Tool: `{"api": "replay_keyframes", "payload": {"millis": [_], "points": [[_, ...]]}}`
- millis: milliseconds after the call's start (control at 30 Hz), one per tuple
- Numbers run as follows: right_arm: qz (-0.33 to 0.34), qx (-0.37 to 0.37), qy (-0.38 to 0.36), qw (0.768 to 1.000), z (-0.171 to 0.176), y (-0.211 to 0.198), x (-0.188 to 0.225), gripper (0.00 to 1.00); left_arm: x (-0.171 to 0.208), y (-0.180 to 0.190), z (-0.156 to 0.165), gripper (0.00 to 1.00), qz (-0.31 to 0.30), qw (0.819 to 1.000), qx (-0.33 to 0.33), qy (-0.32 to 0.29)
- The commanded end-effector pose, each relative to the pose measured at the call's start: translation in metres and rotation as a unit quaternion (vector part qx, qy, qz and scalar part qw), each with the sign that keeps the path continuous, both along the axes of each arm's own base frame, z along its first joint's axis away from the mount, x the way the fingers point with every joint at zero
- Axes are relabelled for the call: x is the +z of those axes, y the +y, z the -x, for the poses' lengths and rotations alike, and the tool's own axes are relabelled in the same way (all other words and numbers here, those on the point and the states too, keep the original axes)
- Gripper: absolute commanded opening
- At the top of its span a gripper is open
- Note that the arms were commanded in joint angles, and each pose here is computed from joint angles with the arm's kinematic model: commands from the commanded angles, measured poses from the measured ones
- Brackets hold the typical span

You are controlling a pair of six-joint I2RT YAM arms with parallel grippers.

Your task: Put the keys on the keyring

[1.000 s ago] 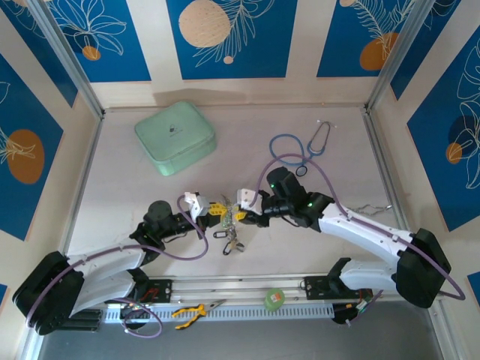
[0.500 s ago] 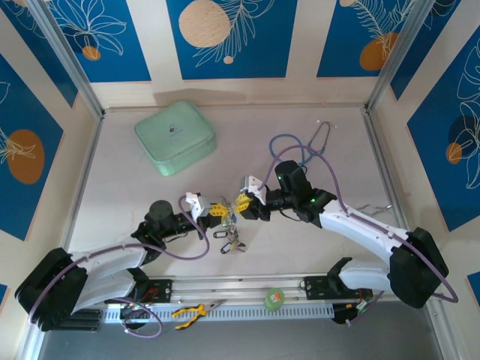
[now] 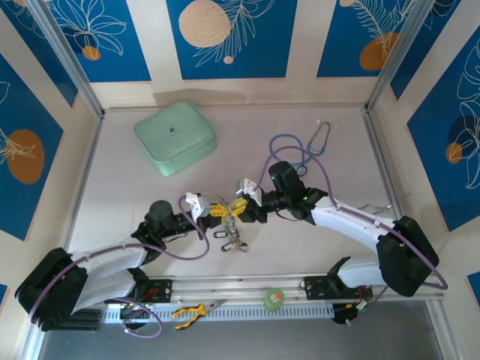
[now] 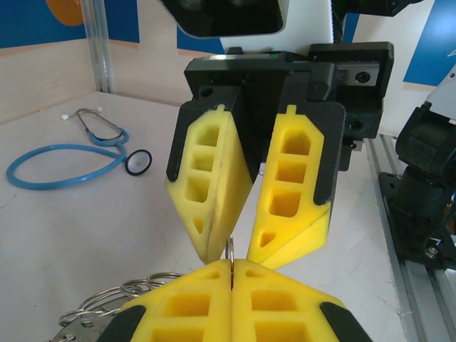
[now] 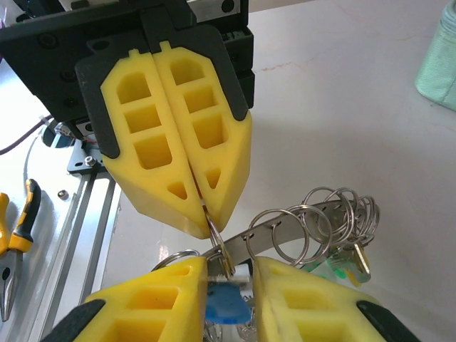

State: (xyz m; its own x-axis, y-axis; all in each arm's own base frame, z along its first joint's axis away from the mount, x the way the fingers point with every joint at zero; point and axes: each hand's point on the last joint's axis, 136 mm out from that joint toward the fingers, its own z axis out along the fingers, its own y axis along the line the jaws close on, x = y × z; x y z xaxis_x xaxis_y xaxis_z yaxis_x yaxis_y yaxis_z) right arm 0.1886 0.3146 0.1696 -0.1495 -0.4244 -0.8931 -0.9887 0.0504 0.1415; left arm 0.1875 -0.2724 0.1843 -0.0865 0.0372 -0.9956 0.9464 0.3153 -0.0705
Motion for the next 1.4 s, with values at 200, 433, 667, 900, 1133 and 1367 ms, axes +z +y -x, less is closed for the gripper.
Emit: {"api": "replay_keyframes", "payload": {"millis": [200,433,667,900,1133,1367], "points": [[-0.035,0.036,0.002,0.999,0.005,0.012,0.021,0.08,0.020,-0.001,0.004,0.00,0.032,0.999,-0.015,-0.032],[-0.007,0.033,-0.006,0.999,0.008,0.002,0.027,0.00,0.011,0.002,-0.002,0.22,-0.001,1.000,0.007,-0.025],[0.124,0.009,-0.019,0.992,0.006,-0.012,0.020,0.00,0.005,0.006,0.000,0.30,-0.073,0.997,0.001,-0.027],[0.183,0.029,-0.062,0.981,0.014,-0.012,0.029,0.00,0.007,0.006,0.000,0.30,-0.098,0.995,-0.005,-0.034],[0.206,0.052,-0.083,0.974,0.017,-0.003,0.032,0.00,0.017,-0.002,0.004,0.25,-0.076,0.996,-0.030,-0.039],[0.202,0.059,-0.089,0.973,0.016,0.006,0.036,0.00,0.020,-0.007,0.010,0.22,-0.055,0.997,-0.054,-0.033]]}}
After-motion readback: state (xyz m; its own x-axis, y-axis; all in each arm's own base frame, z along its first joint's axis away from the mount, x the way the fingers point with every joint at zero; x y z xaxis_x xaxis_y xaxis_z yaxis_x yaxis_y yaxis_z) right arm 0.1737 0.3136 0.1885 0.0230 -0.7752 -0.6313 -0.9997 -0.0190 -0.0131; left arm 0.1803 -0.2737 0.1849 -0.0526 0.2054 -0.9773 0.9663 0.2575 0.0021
